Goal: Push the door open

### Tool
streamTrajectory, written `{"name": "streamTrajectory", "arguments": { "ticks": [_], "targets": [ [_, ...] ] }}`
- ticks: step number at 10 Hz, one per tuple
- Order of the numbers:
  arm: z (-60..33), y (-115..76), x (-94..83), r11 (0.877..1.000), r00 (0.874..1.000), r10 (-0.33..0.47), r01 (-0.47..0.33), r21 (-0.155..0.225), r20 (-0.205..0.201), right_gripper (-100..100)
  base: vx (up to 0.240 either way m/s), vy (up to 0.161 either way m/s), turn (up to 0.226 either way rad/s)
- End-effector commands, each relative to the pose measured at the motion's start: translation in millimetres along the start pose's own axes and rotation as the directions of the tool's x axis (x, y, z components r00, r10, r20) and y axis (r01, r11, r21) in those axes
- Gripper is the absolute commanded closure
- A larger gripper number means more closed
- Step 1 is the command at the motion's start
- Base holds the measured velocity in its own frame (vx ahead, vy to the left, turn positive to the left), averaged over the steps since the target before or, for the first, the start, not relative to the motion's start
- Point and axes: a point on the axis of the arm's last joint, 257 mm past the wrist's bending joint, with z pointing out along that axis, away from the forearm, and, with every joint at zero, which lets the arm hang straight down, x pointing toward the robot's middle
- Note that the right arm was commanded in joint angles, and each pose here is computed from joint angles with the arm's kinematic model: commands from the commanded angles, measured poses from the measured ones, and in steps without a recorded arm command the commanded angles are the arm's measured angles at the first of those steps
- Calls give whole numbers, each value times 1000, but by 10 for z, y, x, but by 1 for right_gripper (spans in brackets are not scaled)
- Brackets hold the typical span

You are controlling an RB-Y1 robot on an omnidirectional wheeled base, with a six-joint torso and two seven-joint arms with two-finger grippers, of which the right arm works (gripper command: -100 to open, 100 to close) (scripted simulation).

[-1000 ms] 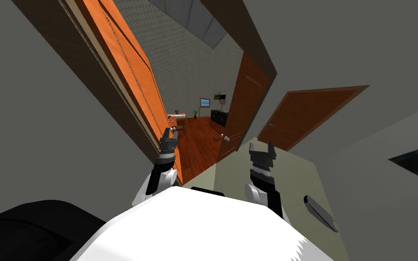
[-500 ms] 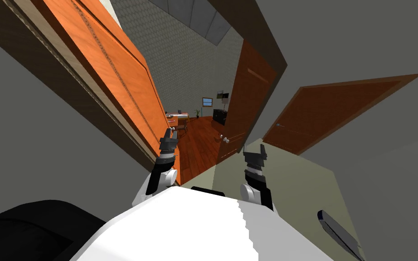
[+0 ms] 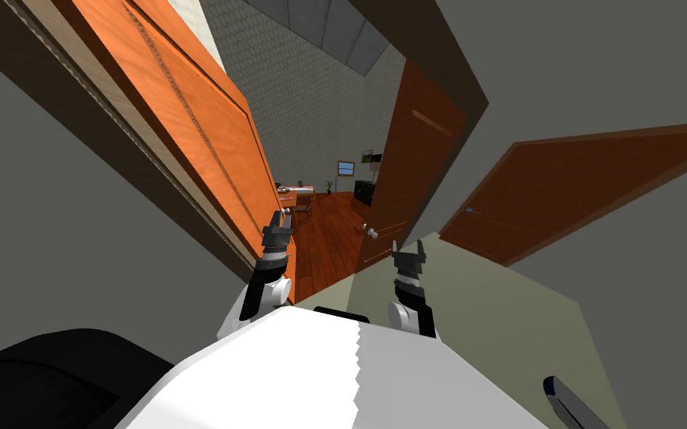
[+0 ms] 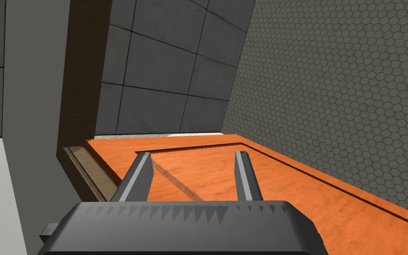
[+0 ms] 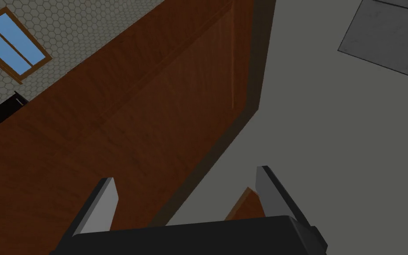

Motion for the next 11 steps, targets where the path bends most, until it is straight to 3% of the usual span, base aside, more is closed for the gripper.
{"name": "streamTrajectory", "arguments": {
  "ticks": [1, 4, 6, 9, 11],
  "targets": [
    [-44, -152, -16, 998, 998, 57, -57, 22, 7, -100, 76, -106, 128],
    [-149, -447, -36, 984, 986, 164, -166, 64, 29, -100, 71, -110, 126],
    [-231, -647, -47, 967, 971, 234, -237, 91, 50, -100, 73, -117, 153],
    [-376, -948, -59, 931, 939, 333, -342, 129, 89, -100, 61, -106, 144],
    [-485, -1148, -64, 900, 911, 394, -409, 151, 120, -100, 52, -125, 134]
  ]
}}
